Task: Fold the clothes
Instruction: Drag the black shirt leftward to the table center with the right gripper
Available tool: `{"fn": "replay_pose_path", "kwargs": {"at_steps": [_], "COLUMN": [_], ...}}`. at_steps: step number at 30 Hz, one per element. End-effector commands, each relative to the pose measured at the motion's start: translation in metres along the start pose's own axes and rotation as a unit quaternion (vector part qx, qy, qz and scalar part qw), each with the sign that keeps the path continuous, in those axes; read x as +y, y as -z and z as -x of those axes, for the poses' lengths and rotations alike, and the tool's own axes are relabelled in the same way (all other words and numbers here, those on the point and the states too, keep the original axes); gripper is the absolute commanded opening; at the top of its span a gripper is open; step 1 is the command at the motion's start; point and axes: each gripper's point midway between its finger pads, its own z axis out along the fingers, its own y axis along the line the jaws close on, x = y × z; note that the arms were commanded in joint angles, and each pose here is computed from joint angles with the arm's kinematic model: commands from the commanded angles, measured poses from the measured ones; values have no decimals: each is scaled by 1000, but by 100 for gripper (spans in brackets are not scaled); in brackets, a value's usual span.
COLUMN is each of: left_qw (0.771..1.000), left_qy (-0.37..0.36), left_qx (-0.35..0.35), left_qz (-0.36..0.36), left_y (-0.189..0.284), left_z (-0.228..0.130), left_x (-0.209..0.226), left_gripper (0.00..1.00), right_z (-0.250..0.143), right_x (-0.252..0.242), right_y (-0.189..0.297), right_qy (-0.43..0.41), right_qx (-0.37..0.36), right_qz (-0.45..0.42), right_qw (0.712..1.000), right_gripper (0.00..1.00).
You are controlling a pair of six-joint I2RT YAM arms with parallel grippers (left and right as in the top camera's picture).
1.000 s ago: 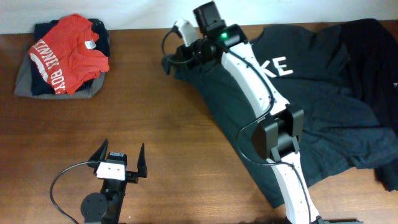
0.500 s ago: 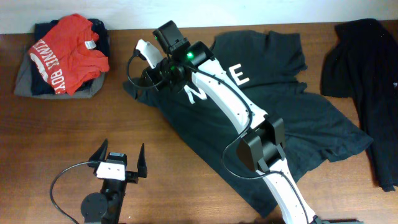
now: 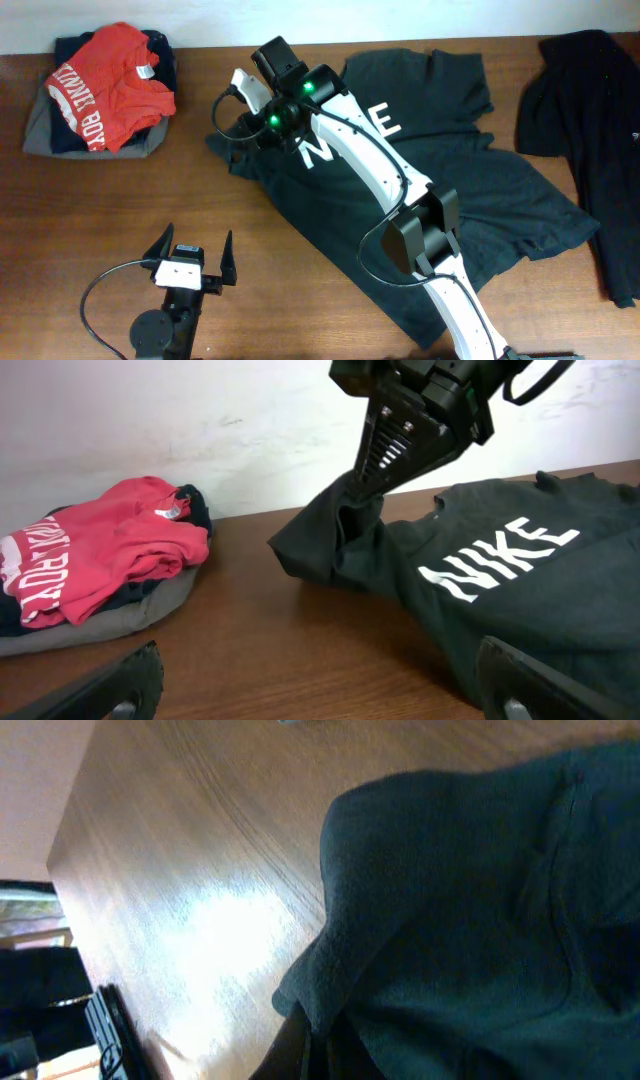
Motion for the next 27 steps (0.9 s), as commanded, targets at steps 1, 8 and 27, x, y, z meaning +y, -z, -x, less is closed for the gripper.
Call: {"fn": "replay_pose_path", "kwargs": {"at_steps": [1, 8, 27], "left_qw": [1000, 1000, 1000], "left_qy": [-6, -6, -6], "left_qx": [1, 1, 1], "left_qz": [4, 3, 3], "left_y": [0, 0, 0], "left_z": [-1, -1, -1], "left_x": [1, 1, 1], "left_gripper": [99, 99, 99], "right_z": [10, 10, -38], "right_x": [10, 11, 117], "right_y": [22, 21, -48], "right_qy": [16, 31, 120], "right_qx": [-21, -20, 39], "right_qz": [-4, -4, 1], "right_qw": [1000, 999, 992], "right_gripper": [4, 4, 4]}}
